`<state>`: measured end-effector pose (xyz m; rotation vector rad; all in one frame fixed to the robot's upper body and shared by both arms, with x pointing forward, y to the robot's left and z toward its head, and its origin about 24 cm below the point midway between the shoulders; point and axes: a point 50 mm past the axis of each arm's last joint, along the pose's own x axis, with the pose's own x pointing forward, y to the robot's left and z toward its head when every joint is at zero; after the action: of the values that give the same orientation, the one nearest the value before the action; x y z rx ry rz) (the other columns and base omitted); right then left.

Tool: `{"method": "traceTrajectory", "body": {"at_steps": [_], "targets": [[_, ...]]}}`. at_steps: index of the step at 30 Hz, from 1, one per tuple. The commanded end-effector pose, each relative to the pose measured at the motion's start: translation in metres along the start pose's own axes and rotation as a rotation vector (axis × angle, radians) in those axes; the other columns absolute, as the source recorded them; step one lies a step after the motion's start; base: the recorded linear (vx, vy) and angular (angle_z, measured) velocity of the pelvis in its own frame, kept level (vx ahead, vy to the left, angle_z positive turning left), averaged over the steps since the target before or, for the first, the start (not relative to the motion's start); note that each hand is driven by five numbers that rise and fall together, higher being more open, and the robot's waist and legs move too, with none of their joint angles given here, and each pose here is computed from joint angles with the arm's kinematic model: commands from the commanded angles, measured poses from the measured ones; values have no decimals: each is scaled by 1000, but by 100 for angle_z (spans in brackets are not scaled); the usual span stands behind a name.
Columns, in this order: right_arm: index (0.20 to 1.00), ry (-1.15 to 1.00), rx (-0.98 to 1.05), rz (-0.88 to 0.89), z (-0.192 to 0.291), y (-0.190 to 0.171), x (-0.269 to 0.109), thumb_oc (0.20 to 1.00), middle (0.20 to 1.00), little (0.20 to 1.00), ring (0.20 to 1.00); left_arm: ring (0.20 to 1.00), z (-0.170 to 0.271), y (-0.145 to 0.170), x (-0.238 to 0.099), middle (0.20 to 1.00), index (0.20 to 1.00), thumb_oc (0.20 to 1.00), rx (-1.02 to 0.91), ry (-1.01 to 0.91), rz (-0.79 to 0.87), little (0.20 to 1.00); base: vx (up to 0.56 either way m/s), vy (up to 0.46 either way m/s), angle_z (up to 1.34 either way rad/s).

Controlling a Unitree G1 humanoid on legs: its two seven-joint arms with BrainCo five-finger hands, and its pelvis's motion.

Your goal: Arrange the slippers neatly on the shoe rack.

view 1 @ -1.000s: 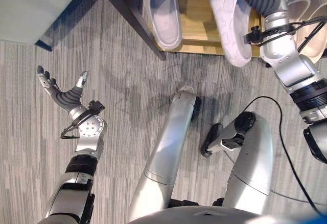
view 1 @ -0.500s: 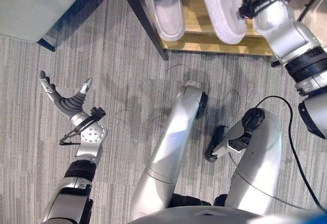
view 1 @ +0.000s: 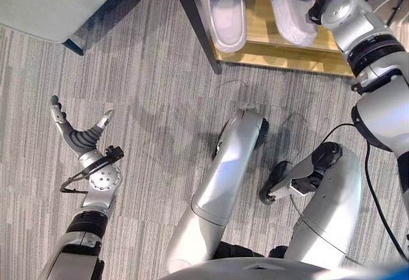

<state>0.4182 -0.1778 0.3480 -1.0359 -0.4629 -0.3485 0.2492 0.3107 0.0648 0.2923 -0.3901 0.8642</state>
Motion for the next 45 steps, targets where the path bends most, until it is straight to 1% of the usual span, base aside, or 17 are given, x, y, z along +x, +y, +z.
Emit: {"method": "traceTrajectory", "body": {"at_steps": [1,5,6,7,10,15,20,25,29,31,32,33,34,35,37,40,45], "targets": [[200,-108,59,-112,26,-40,11,200,200,200,200,1000,26,0,16,1000,1000,1000,-75,-134,-22,1000,0,0,0],[200,-126,72,-125,32,-45,12,200,200,200,200,1000,29,1,18,1000,1000,1000,-62,-143,-47,1000,0,0,0],[624,-125,88,-118,34,-43,12,624,624,624,624,1000,29,0,18,1000,1000,1000,-65,-144,-50,1000,0,0,0],[1000,-125,95,-115,35,-42,12,1000,1000,1000,1000,1000,30,0,19,1000,1000,1000,-66,-146,-49,1000,0,0,0],[1000,-119,135,-81,36,-35,11,1000,1000,1000,1000,1000,32,-4,19,1000,1000,1000,-76,-146,-73,1000,0,0,0],[1000,-83,190,-80,26,-40,11,1000,1000,1000,1000,1000,35,-9,19,1000,1000,1000,-70,-160,-109,1000,0,0,0],[1000,-85,261,-68,24,-39,10,1000,1000,1000,1000,1000,31,-9,17,1000,1000,1000,-65,-126,-129,1000,0,0,0],[1000,-166,490,-85,34,-32,4,1000,1000,1000,1000,1000,25,-10,10,1000,1000,1000,-68,-91,-115,1000,0,0,0],[1000,-365,643,-126,60,-29,-17,1000,1000,1000,1000,1000,19,-5,2,1000,1000,1000,-50,-68,-20,1000,0,0,0],[1000,-400,696,-156,58,-27,-28,1000,1000,1000,1000,1000,17,-6,-3,1000,1000,1000,-47,-55,9,1000,0,0,0],[1000,-434,748,-99,66,-11,-41,1000,1000,1000,1000,1000,22,-11,10,1000,1000,1000,-52,-63,75,1000,0,0,0],[1000,-457,768,-129,67,-18,-42,1000,1000,1000,1000,1000,25,-17,12,1000,1000,1000,-54,-79,78,1000,0,0,0],[1000,-438,804,-195,54,-20,-49,1000,1000,1000,1000,1000,19,-14,2,1000,1000,1000,-37,-77,94,1000,12,-4,-7],[1000,-444,811,-199,52,-20,-53,1000,1000,1000,1000,1000,20,-15,0,1000,1000,1000,-48,-77,94,1000,14,-17,-15],[1000,-430,836,-181,40,-14,-61,1000,1000,1000,1000,1000,20,-14,-2,1000,1000,1000,-42,-76,83,1000,3,-8,-4],[1000,-458,843,-187,36,-18,-69,1000,1000,1000,1000,1000,21,-11,0,1000,1000,1000,-36,-89,90,1000,-2,-12,1],[1000,-430,834,-117,29,0,-79,1000,1000,1000,1000,1000,21,-7,-5,1000,1000,1000,-23,-96,88,1000,-6,-15,0]]}}
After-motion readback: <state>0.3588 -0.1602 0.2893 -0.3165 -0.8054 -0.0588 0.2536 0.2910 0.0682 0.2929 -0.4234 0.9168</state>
